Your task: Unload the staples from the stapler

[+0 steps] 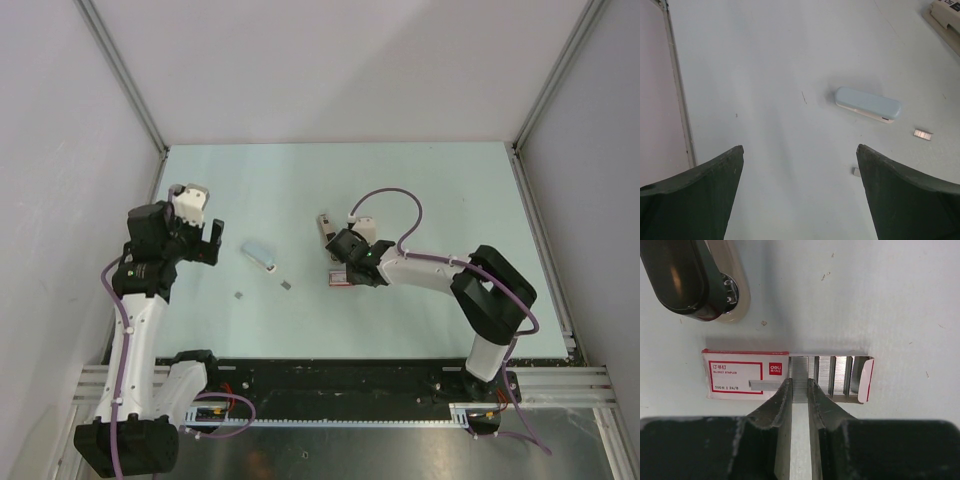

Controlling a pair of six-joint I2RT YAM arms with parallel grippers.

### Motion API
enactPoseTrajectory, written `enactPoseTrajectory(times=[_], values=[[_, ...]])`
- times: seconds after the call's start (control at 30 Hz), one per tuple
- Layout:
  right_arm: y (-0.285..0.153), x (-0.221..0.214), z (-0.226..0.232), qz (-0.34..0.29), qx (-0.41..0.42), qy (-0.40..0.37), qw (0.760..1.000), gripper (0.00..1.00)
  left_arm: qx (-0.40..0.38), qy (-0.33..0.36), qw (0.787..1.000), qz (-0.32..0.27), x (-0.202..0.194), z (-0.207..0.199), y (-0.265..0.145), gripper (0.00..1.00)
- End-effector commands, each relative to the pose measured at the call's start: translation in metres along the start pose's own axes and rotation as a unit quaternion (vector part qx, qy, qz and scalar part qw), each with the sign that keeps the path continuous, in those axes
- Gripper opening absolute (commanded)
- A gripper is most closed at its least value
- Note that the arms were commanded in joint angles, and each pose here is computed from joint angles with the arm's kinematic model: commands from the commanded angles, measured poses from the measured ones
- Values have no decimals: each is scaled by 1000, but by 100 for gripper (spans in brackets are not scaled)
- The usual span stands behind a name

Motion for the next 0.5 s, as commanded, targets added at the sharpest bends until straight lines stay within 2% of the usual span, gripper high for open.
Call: enactPoseTrajectory(times=[0.0, 0.47], values=[[2, 5, 2, -11, -5, -1, 1000, 0, -8, 6, 1000, -9, 1, -2, -2, 99], [8, 4, 0, -3, -4, -4, 1000, 0, -10, 8, 1000, -9, -1, -2, -2, 99]])
Point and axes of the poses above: each gripper's point midway between its finger pads, its own y axis out along the fingers, its own z axis along the line the jaws close on, x = y × z, the point moved 3 cm from there along -y, back along the fingers, and after that the axes turned 5 degrees about -y, right-handed, at the moved point
